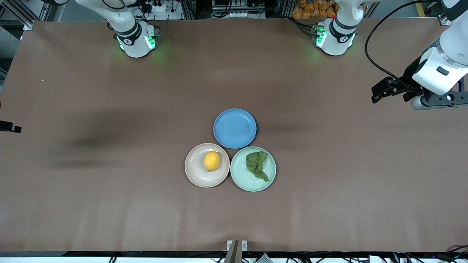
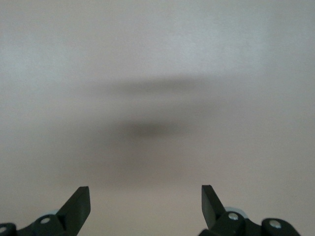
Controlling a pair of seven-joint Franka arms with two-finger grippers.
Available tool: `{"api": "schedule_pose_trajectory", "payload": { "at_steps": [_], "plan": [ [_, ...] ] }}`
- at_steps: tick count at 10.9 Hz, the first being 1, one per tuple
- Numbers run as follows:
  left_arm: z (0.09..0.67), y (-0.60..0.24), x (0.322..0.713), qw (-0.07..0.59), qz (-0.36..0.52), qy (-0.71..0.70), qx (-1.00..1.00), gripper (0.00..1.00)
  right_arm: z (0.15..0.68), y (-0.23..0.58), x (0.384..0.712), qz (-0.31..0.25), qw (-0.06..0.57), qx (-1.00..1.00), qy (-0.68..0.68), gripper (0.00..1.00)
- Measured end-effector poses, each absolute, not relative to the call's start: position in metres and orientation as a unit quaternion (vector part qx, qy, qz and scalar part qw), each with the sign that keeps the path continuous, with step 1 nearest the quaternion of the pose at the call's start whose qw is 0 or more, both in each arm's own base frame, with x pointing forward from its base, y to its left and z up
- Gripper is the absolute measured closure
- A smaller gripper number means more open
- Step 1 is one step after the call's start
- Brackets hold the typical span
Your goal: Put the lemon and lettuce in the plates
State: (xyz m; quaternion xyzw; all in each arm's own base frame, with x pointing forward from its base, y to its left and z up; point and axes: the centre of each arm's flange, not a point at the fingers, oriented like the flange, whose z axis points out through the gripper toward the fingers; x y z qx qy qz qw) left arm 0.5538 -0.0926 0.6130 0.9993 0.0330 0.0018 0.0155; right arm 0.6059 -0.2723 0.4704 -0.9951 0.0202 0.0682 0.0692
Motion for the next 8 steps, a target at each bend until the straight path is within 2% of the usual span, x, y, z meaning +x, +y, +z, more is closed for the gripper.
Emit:
{"api": "schedule_pose_trajectory", "payload": {
  "at_steps": [4,8],
  "plan": [
    [0.613,-0.086,0.555,0.016,0.003,0.039,0.999,0.0,0.51,-0.274,0.595,0.043,0.069,-0.997,-0.001,0.0],
    [0.614,-0.086,0.555,0.016,0.004,0.039,0.999,0.0,0.555,-0.192,0.608,0.07,0.085,-0.994,0.015,0.0]
  ]
}}
